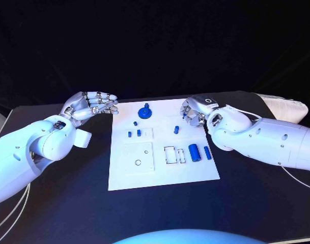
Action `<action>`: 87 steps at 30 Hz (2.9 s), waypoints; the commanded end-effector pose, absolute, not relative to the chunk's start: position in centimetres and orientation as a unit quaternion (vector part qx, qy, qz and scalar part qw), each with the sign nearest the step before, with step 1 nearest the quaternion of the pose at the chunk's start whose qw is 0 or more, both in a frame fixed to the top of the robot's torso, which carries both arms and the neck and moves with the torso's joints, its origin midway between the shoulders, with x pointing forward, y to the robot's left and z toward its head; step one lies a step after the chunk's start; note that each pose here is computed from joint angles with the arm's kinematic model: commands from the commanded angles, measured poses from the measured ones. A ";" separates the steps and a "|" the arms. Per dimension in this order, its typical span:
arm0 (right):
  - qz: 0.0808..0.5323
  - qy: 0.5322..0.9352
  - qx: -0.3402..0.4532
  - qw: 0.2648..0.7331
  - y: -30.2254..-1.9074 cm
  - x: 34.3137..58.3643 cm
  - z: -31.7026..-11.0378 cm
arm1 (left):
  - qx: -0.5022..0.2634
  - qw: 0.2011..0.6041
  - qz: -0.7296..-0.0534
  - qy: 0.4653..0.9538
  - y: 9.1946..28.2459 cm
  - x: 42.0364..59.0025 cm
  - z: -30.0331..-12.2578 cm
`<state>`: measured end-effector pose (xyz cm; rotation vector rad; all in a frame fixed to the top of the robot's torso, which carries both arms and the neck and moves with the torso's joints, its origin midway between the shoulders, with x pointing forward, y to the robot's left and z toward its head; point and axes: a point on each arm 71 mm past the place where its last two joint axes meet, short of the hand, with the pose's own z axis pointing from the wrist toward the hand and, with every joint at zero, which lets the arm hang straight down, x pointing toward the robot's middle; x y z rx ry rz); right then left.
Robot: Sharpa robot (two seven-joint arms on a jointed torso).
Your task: Assemble the parts on the task board
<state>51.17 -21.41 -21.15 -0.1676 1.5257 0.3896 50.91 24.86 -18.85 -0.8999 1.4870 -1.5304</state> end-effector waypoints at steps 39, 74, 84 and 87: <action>0.304 0.627 -0.213 0.685 -9.3 42.1 -22.0 | -0.365 0.410 -0.611 0.571 24.2 50.5 -18.5; 0.295 0.651 -0.221 0.663 -8.1 41.5 -24.4 | -0.364 0.406 -0.610 0.575 24.2 50.5 -18.6; 0.295 0.654 -0.224 0.660 -8.0 41.4 -24.6 | -0.364 0.406 -0.610 0.575 24.2 50.5 -18.6; 0.294 0.656 -0.224 0.658 -8.0 41.4 -24.7 | -0.364 0.406 -0.610 0.575 24.2 50.5 -18.6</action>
